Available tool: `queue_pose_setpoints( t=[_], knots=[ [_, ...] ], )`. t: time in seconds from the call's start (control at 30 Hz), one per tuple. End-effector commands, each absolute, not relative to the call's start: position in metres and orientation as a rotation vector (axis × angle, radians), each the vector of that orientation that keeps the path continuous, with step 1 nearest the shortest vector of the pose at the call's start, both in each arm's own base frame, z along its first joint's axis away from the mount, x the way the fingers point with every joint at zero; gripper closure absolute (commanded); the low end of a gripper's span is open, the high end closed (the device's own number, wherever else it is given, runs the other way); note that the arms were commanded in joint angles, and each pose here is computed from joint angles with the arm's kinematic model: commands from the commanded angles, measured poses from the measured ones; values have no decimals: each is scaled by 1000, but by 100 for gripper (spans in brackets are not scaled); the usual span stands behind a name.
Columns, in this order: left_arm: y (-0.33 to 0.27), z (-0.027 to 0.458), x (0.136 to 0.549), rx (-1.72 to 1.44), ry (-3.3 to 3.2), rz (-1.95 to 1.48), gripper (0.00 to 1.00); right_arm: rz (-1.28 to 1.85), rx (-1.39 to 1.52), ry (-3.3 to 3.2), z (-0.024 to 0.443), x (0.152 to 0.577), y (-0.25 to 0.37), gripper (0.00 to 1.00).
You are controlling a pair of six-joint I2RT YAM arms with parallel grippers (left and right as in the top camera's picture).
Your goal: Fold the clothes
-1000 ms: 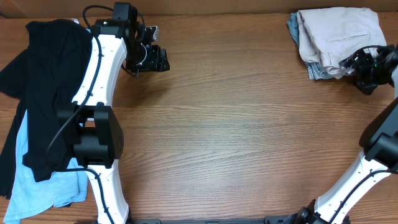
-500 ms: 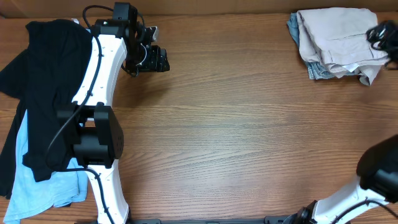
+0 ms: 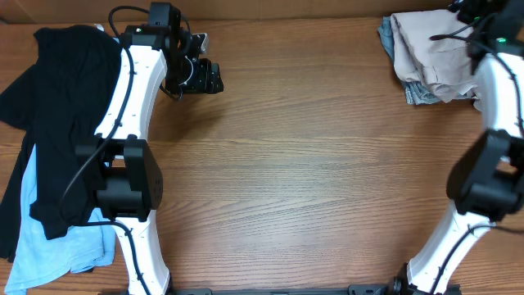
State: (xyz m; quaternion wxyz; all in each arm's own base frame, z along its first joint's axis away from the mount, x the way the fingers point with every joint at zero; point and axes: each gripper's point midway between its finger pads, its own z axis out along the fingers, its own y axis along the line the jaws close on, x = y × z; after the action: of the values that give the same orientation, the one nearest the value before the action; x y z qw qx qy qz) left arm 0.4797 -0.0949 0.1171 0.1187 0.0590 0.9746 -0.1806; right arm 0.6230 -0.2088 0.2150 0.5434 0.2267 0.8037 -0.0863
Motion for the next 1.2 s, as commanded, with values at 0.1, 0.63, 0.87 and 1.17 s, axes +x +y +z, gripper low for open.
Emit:
queue_pose_setpoints(
  t=[0.1,0.63,0.87,1.17],
  knots=[
    [-90,122,482,168,2843,-478,28,-301,622,2055,103,625,-229,0],
    [-86,121,484,162,2843,-437,0,-291,621,2100,128,611,-222,0],
    [-85,121,484,164,2843,-435,0,-225,667,1881,311,554,-204,0],
    [-78,119,485,154,2850,-371,0,-17,468,1696,491,421,-122,0]
  ],
)
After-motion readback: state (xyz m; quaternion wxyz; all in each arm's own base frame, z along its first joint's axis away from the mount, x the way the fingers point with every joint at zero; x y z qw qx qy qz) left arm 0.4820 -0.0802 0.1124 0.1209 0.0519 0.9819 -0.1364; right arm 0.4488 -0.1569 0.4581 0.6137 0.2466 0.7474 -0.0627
